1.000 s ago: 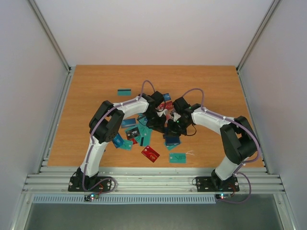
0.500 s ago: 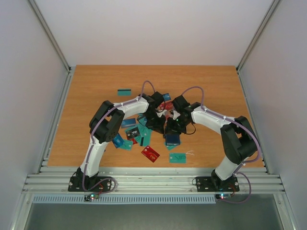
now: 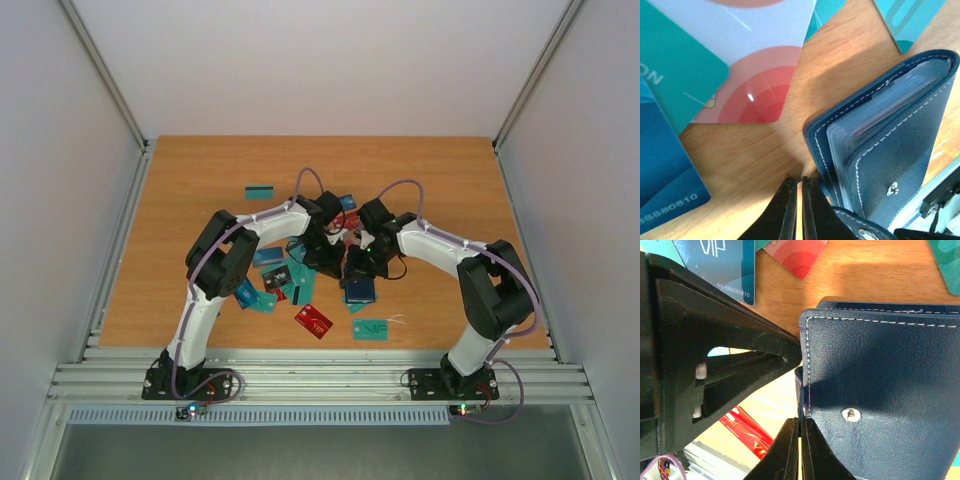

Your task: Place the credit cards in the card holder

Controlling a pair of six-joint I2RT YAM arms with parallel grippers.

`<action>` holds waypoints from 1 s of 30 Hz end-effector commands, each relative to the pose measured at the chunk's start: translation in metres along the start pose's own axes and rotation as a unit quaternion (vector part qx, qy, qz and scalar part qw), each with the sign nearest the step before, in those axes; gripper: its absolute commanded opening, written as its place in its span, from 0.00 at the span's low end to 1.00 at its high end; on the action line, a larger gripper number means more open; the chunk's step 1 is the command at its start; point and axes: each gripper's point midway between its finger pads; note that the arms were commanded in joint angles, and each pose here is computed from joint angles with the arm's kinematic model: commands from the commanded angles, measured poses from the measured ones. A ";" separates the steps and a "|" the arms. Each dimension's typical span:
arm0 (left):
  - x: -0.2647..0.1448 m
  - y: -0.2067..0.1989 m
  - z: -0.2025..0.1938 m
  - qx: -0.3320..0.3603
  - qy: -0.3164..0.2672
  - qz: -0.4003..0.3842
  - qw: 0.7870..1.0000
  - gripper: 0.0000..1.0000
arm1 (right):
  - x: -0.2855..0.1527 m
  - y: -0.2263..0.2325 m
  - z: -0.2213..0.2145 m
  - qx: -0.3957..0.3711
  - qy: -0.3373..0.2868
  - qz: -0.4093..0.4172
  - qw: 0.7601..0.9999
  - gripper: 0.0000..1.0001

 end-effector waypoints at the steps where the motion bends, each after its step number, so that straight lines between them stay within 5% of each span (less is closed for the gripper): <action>1: -0.024 0.000 0.003 0.015 -0.030 0.039 0.999 0.06 | 0.004 0.001 0.001 -0.007 0.004 -0.006 1.000 0.03; 8: -0.053 0.000 0.011 0.031 -0.087 0.083 0.992 0.07 | 0.006 -0.003 -0.001 -0.009 0.005 -0.010 1.000 0.01; 13: -0.060 -0.022 0.024 0.057 -0.115 0.034 0.991 0.13 | 0.007 -0.005 -0.003 -0.010 0.005 -0.010 1.000 0.01; 25: -0.019 -0.048 0.029 0.068 -0.069 -0.093 0.991 0.13 | 0.006 -0.005 -0.003 -0.011 0.004 -0.006 1.000 0.01; 30: 0.002 -0.030 0.017 0.058 -0.035 -0.058 0.996 0.11 | 0.005 -0.003 -0.003 -0.014 0.003 -0.004 1.000 0.01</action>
Point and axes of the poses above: each gripper's point midway between its finger pads, its own x axis out along the fingers, its own y axis along the line the jaws close on, z = x × y, and after that the axes turned 11 degrees about x, right-handed
